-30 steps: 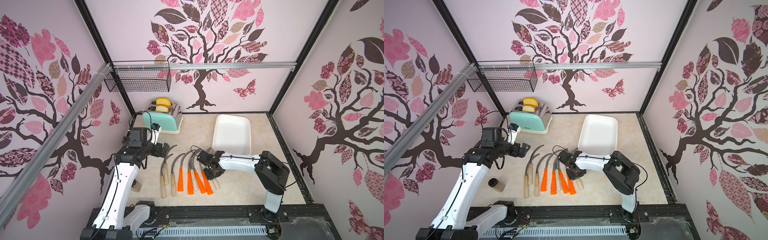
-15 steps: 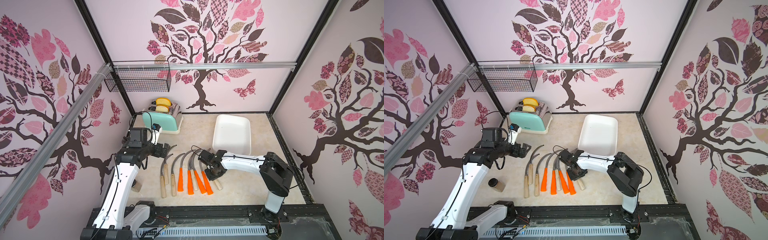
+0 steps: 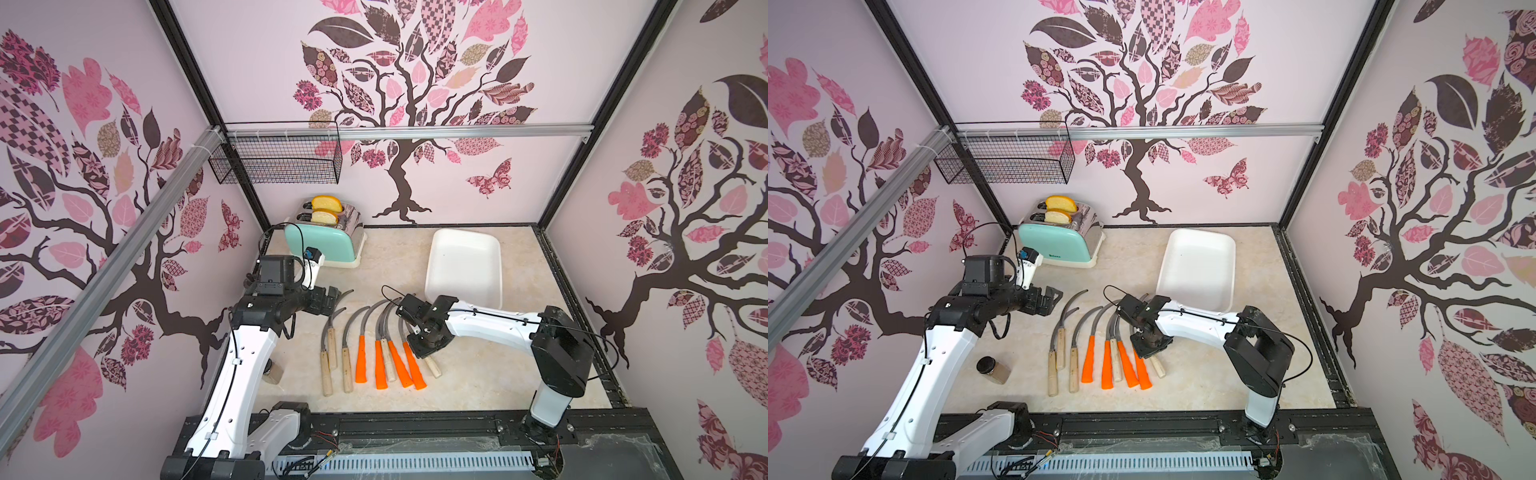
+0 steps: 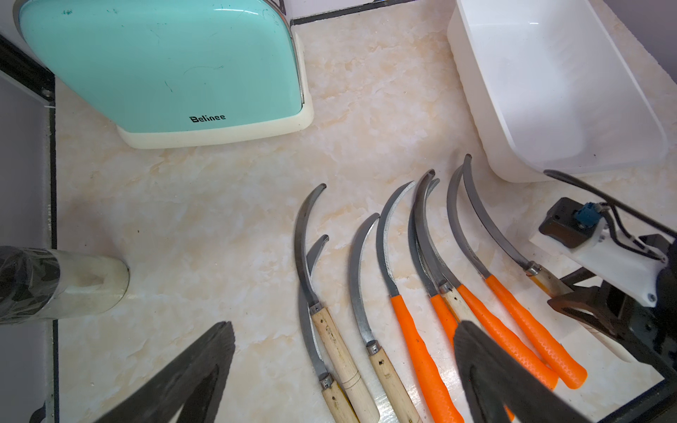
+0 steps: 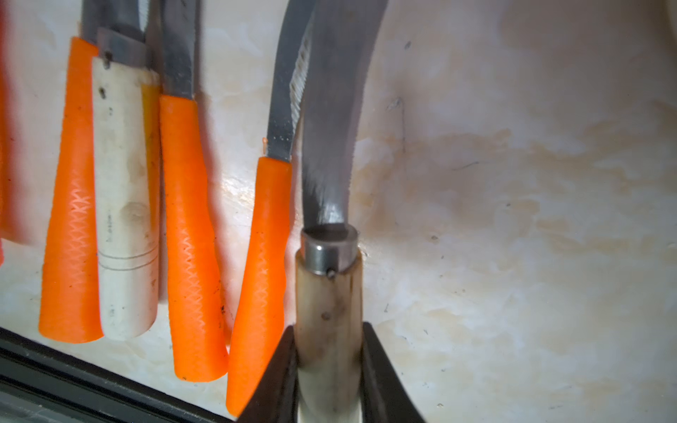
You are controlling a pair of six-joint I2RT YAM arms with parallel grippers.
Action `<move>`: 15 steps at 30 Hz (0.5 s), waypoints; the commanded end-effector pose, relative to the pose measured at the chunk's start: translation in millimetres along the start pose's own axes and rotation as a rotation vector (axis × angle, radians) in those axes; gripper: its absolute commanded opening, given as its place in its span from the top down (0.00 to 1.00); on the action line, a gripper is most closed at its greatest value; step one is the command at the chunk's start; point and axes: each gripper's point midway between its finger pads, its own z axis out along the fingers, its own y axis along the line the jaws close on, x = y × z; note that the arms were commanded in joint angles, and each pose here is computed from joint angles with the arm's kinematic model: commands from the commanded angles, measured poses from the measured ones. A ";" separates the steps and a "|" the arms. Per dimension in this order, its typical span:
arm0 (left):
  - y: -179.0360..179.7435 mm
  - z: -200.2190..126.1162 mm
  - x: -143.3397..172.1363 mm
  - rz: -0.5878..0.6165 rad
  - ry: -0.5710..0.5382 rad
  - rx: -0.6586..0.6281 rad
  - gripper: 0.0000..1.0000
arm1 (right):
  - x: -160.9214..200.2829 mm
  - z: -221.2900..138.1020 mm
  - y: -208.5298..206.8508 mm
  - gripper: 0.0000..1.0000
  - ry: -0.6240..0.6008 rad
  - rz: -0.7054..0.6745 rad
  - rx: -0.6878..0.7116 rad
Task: Put small sickles into storage boxes
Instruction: Pick up the sickle at the center of the board.
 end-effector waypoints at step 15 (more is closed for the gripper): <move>4.1 -11.6 -22.6 -0.047 -0.074 -0.029 0.02 | -39.8 -79.9 28.6 0.87 -0.122 -0.033 -0.113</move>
